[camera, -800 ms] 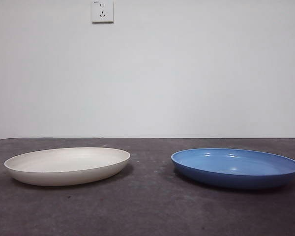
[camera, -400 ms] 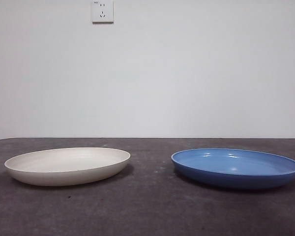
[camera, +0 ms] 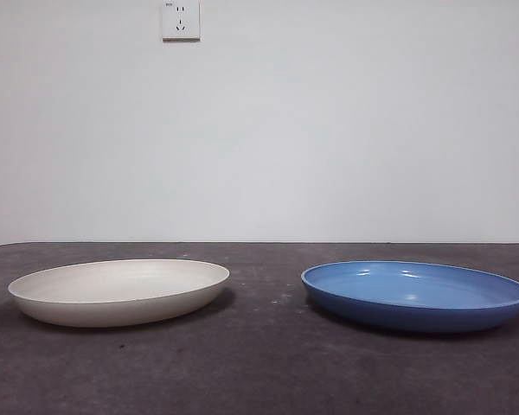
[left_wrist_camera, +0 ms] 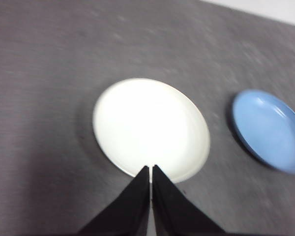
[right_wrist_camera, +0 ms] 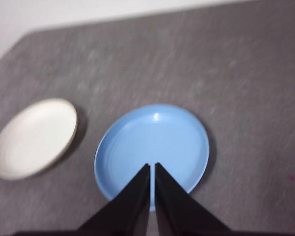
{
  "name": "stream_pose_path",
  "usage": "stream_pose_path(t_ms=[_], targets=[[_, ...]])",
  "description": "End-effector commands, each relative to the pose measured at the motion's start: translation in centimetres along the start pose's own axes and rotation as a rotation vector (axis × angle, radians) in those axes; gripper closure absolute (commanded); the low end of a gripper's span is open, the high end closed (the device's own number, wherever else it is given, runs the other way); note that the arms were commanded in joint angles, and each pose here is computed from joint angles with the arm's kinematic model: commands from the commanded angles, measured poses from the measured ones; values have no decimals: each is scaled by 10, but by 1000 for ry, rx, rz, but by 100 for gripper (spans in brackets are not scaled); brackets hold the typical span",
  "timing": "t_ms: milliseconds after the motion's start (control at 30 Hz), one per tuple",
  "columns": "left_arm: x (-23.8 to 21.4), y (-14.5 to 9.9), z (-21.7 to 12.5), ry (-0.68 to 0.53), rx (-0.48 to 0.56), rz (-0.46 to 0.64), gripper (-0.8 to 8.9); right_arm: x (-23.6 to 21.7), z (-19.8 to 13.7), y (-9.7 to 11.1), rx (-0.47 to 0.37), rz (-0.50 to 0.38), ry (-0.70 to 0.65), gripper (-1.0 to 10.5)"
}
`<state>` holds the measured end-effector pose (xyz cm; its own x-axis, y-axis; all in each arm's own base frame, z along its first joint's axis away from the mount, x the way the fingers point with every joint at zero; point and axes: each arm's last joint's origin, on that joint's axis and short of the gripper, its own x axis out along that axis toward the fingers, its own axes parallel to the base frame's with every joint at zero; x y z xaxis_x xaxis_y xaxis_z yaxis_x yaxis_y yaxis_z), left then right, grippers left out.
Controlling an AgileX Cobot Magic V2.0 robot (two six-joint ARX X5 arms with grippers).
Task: Pick up the white plate, put it on the blue plate, put it on desk
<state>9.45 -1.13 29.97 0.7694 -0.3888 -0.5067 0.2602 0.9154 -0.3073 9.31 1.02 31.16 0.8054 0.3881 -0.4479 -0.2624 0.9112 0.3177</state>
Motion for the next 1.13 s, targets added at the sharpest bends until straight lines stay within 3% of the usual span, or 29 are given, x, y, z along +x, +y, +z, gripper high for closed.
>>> stream_pose_path(t_ms=[33, 300, 567, 667, 767, 833, 900, 1133], targets=[[1, -4, 7, 40, 53, -57, 804, 1, 10, 2, -68, 31, 58, 939], [10, -13, 0, 182, 97, -173, 804, 10, 10, 8, -106, 114, 284, 939], [10, -15, 1, 174, 114, -191, 802, 12, 7, 11, -132, 146, 321, 939], [11, -15, 2, 165, 115, -192, 680, 12, 7, 11, -132, 142, 320, 917], [11, -15, 2, 162, 110, -192, 453, 12, 7, 11, -126, 139, 319, 715], [11, -15, 2, 162, 109, -192, 361, 13, 8, 11, -127, 137, 316, 562], [11, -15, 2, 162, 107, -192, 337, 13, 8, 11, -128, 138, 315, 498], [12, -15, 3, 163, 85, -188, 339, 13, 8, 11, -127, 138, 315, 498]])
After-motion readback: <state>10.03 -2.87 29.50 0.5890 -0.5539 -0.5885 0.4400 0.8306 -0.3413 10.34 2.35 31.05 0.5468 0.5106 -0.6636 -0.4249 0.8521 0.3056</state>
